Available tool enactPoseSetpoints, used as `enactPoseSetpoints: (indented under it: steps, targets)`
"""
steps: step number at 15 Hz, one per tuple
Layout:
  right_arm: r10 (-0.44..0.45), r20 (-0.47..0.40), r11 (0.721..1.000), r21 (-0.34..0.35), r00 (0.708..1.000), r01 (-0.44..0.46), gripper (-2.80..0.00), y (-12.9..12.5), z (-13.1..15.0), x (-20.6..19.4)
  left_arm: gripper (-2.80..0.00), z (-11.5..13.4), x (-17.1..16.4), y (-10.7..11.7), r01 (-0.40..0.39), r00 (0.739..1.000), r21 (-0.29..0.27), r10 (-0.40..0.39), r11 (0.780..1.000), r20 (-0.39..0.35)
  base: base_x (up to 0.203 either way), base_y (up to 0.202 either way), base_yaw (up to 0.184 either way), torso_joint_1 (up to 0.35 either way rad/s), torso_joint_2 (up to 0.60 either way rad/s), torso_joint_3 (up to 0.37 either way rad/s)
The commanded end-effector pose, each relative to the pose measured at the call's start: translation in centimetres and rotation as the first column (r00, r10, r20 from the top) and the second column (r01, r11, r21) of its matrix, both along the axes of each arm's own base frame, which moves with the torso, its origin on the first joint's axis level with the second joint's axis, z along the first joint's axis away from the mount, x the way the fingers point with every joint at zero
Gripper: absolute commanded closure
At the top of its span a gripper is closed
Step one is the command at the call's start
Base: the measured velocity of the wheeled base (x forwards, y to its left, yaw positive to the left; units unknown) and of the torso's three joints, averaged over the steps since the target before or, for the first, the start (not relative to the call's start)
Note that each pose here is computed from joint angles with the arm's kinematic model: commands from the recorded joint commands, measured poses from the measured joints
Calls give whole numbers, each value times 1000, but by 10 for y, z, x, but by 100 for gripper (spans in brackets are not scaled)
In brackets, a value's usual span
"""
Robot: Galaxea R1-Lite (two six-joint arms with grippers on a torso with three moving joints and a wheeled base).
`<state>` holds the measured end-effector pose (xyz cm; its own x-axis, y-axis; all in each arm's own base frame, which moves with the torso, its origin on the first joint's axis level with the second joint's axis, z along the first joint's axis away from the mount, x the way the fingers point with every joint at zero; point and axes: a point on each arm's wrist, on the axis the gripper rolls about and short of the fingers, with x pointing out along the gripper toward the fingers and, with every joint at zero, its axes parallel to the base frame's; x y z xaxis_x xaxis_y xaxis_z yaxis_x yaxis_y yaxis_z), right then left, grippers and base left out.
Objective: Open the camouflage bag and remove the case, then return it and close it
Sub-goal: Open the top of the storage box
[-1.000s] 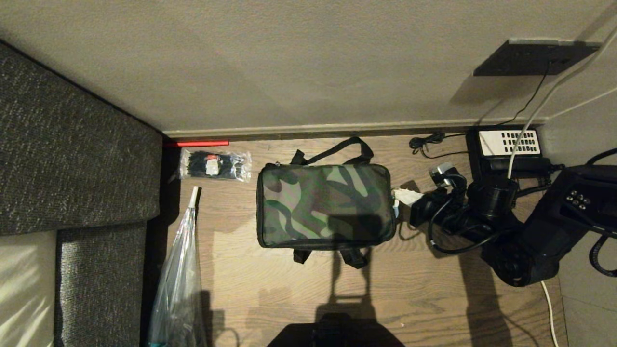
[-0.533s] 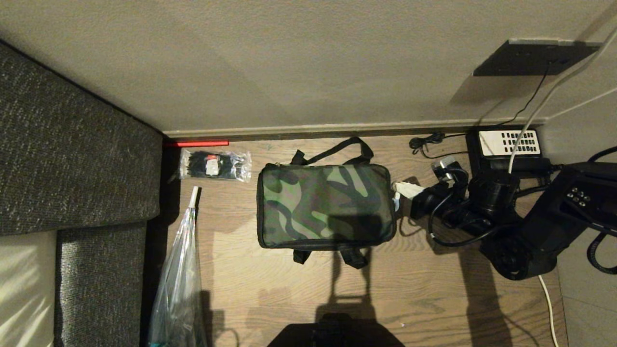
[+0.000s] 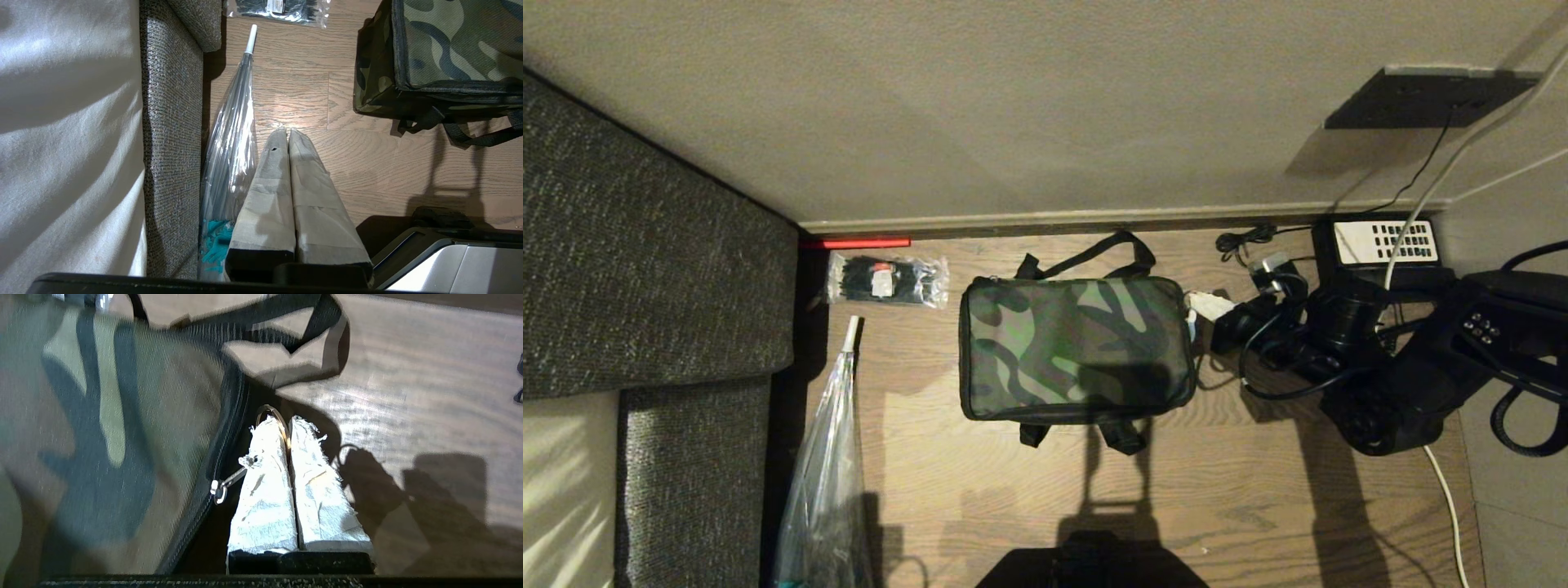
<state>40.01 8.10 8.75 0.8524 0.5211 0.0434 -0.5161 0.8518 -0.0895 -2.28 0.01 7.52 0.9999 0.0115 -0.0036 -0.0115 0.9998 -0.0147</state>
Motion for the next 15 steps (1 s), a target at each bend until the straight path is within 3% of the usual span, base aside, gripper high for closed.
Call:
enactPoseSetpoints:
  steps: [1, 12, 15]
  targets:
    - [2, 19, 1000, 29, 1000, -3, 0, 0, 6, 5, 0, -1, 0, 0, -1, 1000, 1, 1, 1000, -1, 0, 0, 0, 0, 0, 0]
    - [19, 63, 987, 156, 998, -29, 0, 4, 31, 17, 0, -1, 0, 0, -1, 1000, 0, 1, 1000, -1, 0, 0, 0, 0, 0, 0]
    - [20, 69, 987, 159, 997, -30, 0, 6, 30, 21, 0, -1, 0, 0, -1, 1000, 1, 1, 1000, -1, 0, 0, 0, 0, 0, 0]
